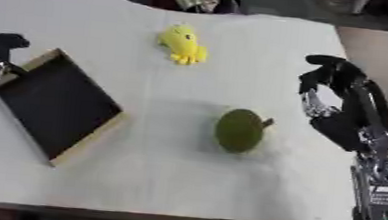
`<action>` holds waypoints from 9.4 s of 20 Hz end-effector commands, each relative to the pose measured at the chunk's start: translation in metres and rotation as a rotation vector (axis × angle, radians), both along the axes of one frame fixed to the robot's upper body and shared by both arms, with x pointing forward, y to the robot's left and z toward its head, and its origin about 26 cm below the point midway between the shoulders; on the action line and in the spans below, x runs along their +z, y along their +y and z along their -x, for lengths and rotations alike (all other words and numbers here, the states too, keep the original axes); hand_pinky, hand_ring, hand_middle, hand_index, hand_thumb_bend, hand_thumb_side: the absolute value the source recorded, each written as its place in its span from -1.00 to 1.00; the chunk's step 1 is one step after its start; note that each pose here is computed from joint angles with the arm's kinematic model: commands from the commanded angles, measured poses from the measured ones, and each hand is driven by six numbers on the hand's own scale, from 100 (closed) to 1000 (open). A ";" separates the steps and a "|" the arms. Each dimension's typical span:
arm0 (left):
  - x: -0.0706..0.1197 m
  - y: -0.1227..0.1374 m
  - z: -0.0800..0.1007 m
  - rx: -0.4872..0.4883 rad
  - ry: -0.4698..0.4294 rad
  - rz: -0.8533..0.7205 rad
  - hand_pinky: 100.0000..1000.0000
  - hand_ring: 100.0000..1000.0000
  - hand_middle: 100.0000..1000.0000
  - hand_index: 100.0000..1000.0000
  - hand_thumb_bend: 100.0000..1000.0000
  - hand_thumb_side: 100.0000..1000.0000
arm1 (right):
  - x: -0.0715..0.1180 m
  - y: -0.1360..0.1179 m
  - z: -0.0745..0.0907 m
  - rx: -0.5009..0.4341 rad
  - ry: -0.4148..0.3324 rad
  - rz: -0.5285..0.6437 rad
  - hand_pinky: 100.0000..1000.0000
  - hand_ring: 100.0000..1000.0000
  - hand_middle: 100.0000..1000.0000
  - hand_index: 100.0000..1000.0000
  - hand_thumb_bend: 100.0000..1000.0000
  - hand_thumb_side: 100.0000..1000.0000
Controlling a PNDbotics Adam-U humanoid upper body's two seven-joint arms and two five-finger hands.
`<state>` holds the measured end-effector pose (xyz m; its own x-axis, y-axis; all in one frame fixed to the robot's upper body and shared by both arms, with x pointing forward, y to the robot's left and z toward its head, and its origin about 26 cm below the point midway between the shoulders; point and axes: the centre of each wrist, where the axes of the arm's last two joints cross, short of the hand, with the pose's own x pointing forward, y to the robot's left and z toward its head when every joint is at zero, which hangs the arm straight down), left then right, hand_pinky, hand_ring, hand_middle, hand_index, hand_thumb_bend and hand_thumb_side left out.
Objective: Pick up objects on the table and place them in the box.
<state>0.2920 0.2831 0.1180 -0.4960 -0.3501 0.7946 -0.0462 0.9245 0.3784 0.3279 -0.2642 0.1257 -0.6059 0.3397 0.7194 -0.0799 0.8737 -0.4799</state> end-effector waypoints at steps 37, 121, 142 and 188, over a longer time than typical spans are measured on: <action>0.003 0.001 0.001 -0.019 -0.002 -0.027 -0.05 0.72 0.33 0.53 -1.00 0.39 | 0.069 -0.004 -0.065 0.222 -0.036 0.681 0.57 0.42 0.40 0.78 -1.00 -0.49; 0.001 0.003 0.001 -0.017 0.012 -0.047 -0.04 0.74 0.32 0.53 -1.00 0.41 | 0.069 0.017 -0.089 0.115 -0.193 0.857 0.39 -0.10 -0.09 -0.34 -1.00 -0.78; 0.013 -0.004 -0.001 -0.034 -0.053 0.002 -0.05 0.73 0.32 0.52 -1.00 0.35 | 0.117 0.215 -0.134 0.328 -0.379 0.908 0.46 0.01 0.04 -0.28 -1.00 -0.81; 0.026 -0.001 0.001 0.024 -0.118 0.059 -0.05 0.72 0.29 0.53 -1.00 0.30 | 0.091 0.152 -0.181 -0.405 0.019 0.748 0.50 0.17 0.46 0.89 -1.00 -0.40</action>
